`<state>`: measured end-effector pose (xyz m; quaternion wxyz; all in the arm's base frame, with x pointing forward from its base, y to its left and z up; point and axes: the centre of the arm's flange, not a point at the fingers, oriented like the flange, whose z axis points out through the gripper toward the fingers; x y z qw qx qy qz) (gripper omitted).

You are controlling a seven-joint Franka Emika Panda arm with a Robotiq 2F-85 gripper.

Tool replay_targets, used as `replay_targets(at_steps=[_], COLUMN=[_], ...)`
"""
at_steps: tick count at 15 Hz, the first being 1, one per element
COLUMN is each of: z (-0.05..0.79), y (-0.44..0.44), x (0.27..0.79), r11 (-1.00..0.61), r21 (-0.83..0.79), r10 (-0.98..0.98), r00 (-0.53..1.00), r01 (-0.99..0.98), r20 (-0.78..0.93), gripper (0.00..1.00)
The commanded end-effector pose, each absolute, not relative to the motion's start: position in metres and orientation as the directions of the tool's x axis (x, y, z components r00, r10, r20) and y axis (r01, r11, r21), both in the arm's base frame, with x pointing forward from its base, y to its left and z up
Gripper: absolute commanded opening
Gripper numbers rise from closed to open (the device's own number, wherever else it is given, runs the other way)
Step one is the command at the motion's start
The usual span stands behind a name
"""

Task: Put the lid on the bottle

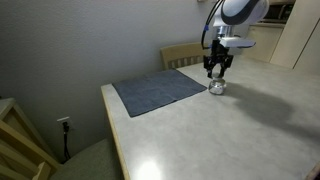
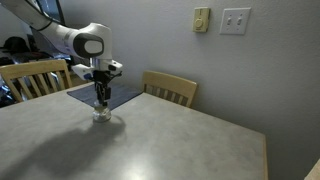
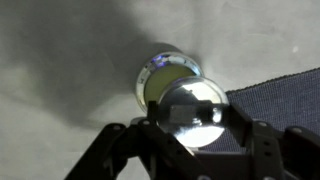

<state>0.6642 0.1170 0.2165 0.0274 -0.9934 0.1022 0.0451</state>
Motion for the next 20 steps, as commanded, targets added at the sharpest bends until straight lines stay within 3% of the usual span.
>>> replay_targets(at_steps=[1, 6, 7, 20], z=[0.217, 0.219, 0.210, 0.215], y=[0.117, 0.112, 0.118, 0.116], x=[0.646, 0.642, 0.659, 0.655], r11=[-0.951, -0.927, -0.937, -0.935], r21=[-0.082, -0.093, -0.081, -0.080], r10=[-0.290, -0.354, -0.329, -0.336], r00=[0.951, 0.929, 0.937, 0.935], r01=[-0.299, -0.364, -0.340, -0.346], r20=[-0.106, -0.108, -0.119, -0.115], gripper=[0.44, 0.44, 0.69, 0.69])
